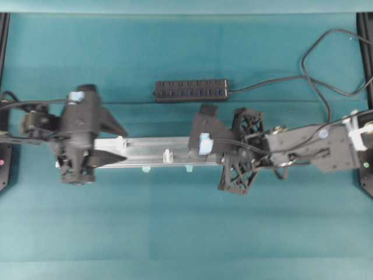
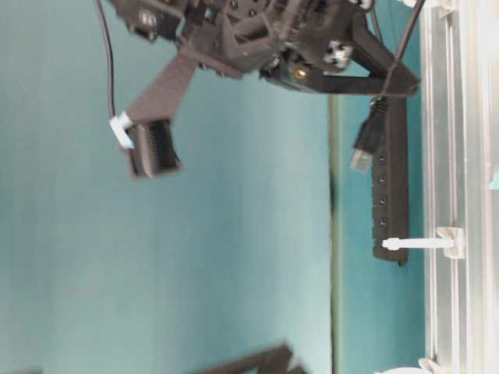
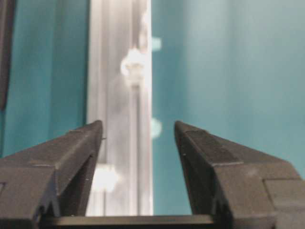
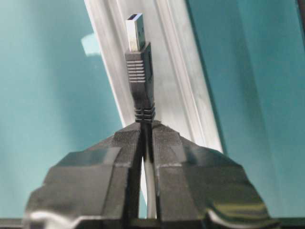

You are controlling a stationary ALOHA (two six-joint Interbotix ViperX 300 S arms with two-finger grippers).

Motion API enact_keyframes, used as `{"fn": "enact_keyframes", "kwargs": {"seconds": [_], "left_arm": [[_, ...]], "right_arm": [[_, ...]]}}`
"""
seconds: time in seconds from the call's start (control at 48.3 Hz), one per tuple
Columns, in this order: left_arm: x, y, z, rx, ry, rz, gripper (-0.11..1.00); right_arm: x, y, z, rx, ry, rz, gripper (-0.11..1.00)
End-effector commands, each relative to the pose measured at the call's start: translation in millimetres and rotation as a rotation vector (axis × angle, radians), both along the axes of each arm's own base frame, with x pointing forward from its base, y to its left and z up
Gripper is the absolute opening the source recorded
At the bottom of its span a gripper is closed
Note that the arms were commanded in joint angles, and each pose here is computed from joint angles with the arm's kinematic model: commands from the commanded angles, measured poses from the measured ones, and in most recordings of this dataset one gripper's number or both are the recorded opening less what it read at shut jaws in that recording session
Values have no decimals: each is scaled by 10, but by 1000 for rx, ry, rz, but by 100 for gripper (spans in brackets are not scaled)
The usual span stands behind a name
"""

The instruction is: Pass the USB cable through three rings with both arms.

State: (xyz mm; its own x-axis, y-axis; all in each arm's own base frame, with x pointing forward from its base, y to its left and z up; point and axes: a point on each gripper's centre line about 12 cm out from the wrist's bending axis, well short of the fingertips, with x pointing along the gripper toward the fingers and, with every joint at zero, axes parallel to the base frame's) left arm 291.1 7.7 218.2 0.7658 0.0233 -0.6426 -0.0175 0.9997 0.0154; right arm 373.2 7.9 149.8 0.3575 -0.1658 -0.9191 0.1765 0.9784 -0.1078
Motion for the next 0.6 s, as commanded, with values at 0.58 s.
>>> {"fn": "enact_keyframes", "kwargs": {"seconds": [0.58], "left_arm": [[51,6,-12,-1,1,3,63]], "right_arm": [[518,-48,-156,-70,0,184,-9]]}}
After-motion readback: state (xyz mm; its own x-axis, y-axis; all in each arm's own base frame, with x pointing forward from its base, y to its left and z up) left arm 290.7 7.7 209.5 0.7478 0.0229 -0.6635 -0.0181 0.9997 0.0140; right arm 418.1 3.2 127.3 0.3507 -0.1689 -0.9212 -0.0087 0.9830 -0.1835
